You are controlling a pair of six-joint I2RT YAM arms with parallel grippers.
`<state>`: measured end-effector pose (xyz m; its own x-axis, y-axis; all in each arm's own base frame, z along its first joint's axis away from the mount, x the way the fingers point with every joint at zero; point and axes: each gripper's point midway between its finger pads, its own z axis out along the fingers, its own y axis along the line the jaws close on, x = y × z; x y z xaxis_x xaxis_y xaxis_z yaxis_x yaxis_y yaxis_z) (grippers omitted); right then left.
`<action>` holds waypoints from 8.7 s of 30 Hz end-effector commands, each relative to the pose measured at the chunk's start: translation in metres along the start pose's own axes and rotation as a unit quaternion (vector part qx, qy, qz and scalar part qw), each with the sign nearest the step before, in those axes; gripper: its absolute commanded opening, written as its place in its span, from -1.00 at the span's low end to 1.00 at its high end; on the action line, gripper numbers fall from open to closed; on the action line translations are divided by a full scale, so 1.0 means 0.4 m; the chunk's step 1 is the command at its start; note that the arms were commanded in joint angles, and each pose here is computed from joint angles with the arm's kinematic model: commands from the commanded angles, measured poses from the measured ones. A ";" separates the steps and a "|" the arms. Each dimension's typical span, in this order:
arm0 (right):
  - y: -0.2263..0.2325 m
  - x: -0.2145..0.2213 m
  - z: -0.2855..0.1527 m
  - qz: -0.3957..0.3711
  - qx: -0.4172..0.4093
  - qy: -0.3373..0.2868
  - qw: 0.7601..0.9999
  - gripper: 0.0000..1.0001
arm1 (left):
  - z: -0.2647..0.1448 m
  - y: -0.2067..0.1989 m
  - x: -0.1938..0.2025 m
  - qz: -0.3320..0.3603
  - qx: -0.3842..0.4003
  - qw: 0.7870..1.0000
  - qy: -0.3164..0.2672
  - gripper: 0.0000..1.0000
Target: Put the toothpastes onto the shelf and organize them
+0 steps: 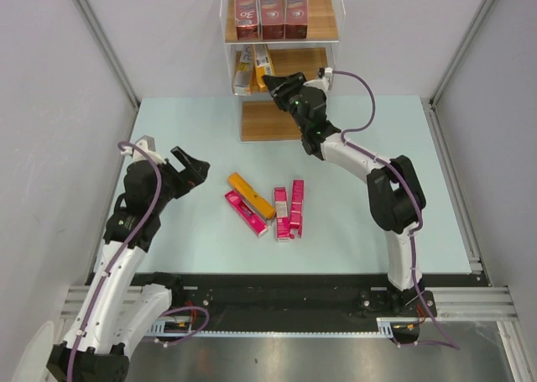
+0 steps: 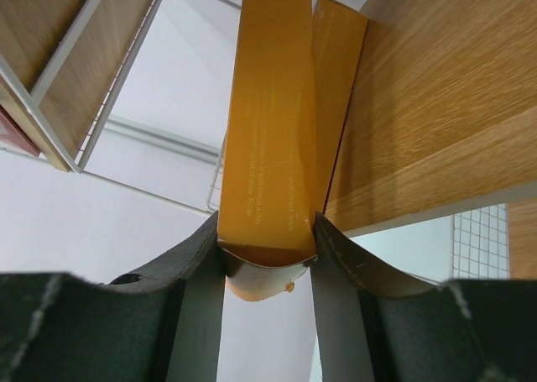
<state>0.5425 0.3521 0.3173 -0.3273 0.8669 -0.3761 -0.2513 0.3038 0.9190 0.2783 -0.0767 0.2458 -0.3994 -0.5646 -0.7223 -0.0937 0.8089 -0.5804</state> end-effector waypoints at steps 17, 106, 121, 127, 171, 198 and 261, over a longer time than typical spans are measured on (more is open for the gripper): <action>0.007 -0.067 -0.020 0.038 0.027 -0.097 0.994 -0.45 | -0.024 0.016 -0.002 0.010 -0.006 1.000 -0.014 0.99; -0.421 0.538 -0.596 -0.478 0.115 0.425 0.760 0.49 | 0.023 0.029 0.065 0.029 0.005 0.999 0.038 0.99; -0.394 0.484 -0.571 -0.449 0.128 0.409 0.784 -0.39 | 0.011 0.011 0.051 0.035 0.016 0.999 0.035 0.99; -0.262 0.404 -0.550 -0.411 0.092 0.385 0.821 -0.41 | -0.001 -0.049 0.044 0.049 0.083 0.995 0.029 1.00; 0.261 0.333 -0.734 -0.160 -0.293 0.503 0.797 0.35 | -0.208 -0.369 0.024 0.058 0.500 0.864 -0.001 0.00; 0.249 0.206 -0.874 -0.209 -0.224 0.339 0.889 0.99 | -0.288 -0.482 -0.040 -0.049 0.665 0.741 0.079 -0.18; 0.121 0.053 -0.768 -0.167 -0.092 0.269 0.944 -0.63 | -0.027 0.061 -0.149 0.104 -0.160 0.980 -0.053 0.99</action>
<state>0.2404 0.2639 0.2987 -0.6488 0.3800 -0.6593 -0.5020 0.4373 0.7461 0.3018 -0.0517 0.2552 -0.4222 -0.4334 -0.7962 -0.2199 0.9010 -0.3738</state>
